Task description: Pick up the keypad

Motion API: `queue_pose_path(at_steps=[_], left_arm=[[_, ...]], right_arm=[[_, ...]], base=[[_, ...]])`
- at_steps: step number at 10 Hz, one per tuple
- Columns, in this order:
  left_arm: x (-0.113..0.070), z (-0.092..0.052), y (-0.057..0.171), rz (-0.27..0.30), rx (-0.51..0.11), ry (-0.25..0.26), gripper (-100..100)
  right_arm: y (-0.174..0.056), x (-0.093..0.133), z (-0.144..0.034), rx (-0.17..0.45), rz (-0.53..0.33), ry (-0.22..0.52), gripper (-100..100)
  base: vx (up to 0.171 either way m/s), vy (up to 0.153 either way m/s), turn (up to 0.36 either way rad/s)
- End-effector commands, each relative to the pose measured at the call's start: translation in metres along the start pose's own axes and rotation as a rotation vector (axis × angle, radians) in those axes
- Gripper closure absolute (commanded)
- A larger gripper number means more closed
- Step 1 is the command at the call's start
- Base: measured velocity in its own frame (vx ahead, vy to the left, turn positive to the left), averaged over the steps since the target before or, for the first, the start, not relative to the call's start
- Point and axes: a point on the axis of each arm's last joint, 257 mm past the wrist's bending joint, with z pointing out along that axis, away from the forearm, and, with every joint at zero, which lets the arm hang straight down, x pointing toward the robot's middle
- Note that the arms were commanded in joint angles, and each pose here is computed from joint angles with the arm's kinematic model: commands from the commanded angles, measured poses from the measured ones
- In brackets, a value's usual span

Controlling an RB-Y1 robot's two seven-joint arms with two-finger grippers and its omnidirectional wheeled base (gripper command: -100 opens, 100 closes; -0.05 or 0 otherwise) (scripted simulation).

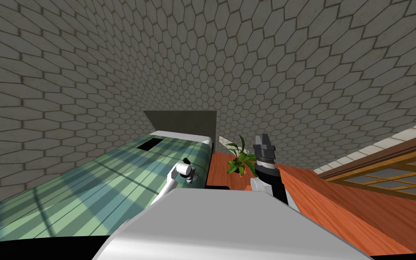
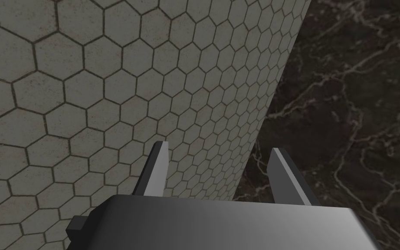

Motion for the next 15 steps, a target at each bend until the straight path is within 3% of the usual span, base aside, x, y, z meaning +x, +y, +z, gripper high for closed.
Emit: queue_pose_path(at_steps=[1,2,4,5,6,10,11,12,15], left_arm=[[-0.010,0.005,0.016,-0.010,-0.057,-0.016,-100],[-0.018,0.008,0.029,-0.020,-0.100,-0.028,-100],[-0.018,0.008,0.028,-0.019,-0.097,-0.028,-100],[-0.018,0.008,0.029,-0.020,-0.101,-0.029,0],[-0.019,0.015,0.030,-0.024,-0.099,-0.028,-100],[-0.020,0.032,0.034,-0.031,-0.095,-0.029,-100],[-0.020,0.029,0.034,-0.030,-0.098,-0.029,-100],[-0.020,0.030,0.034,-0.030,-0.096,-0.029,100],[-0.020,0.030,0.035,-0.029,-0.098,-0.029,100]], right_arm=[[0.000,0.000,0.000,0.000,0.000,0.000,0],[0.000,0.000,0.000,0.000,0.000,0.000,0],[0.000,0.000,0.000,0.000,0.000,0.000,0],[0.000,0.000,0.000,0.000,0.000,0.000,0],[0.000,0.000,0.000,0.000,0.000,0.000,0],[0.000,0.000,0.000,0.000,0.000,0.000,0],[0.000,0.000,0.000,0.000,0.000,0.000,0],[0.000,0.000,0.000,0.000,0.000,0.000,0],[0.000,0.000,0.000,0.000,0.000,0.000,0]], base=[[0.076,0.004,0.007],[0.092,-0.005,0.009],[0.057,-0.005,0.008],[0.007,0.000,0.000],[0.002,0.001,-0.024],[-0.003,0.003,-0.025],[0.000,0.000,0.000],[0.000,0.000,0.000],[0.000,0.000,0.000]])
